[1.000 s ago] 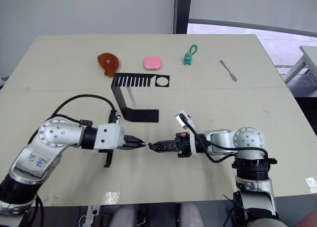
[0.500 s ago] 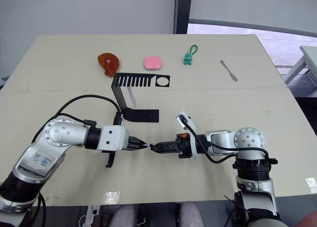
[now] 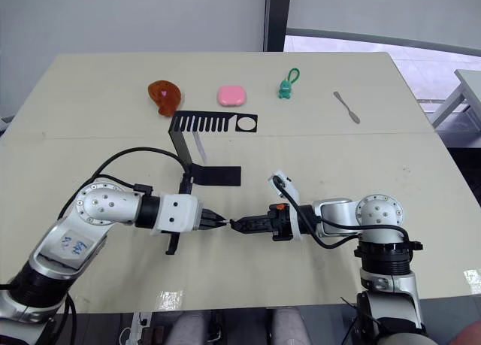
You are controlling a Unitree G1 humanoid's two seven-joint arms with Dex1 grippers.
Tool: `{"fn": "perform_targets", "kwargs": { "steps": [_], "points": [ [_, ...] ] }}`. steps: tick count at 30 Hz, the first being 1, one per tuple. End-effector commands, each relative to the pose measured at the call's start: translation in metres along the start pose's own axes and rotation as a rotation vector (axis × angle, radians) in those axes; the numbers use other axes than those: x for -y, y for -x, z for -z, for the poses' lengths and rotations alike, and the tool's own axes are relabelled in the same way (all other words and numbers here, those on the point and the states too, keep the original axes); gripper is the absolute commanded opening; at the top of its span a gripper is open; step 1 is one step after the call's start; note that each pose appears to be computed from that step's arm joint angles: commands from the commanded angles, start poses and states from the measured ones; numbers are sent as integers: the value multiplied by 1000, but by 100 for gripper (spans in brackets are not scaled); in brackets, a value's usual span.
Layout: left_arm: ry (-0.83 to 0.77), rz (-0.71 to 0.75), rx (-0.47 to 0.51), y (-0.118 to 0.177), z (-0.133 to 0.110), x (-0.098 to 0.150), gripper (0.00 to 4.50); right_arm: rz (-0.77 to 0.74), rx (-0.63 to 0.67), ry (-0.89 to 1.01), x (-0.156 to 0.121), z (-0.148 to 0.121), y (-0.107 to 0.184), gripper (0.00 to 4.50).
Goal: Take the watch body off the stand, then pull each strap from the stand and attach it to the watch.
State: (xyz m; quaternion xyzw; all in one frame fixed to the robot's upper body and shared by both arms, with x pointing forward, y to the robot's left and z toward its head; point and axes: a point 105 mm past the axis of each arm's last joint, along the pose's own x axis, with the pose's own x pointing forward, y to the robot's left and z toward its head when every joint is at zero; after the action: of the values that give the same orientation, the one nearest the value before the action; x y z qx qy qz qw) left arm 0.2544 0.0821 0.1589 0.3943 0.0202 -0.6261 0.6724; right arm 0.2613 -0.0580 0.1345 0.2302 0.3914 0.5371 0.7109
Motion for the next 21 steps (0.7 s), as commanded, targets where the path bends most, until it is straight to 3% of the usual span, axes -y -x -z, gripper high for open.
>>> {"fn": "perform_targets", "kwargs": {
  "steps": [1, 21],
  "points": [
    [-39, 19, 50, -8, -11, 4, 0, -104, -27, 52, -22, 2, -8, 160],
    [-47, 9, 49, -14, -11, 5, 0, -115, -42, 55, -23, 3, -11, 160]
  ]
}}
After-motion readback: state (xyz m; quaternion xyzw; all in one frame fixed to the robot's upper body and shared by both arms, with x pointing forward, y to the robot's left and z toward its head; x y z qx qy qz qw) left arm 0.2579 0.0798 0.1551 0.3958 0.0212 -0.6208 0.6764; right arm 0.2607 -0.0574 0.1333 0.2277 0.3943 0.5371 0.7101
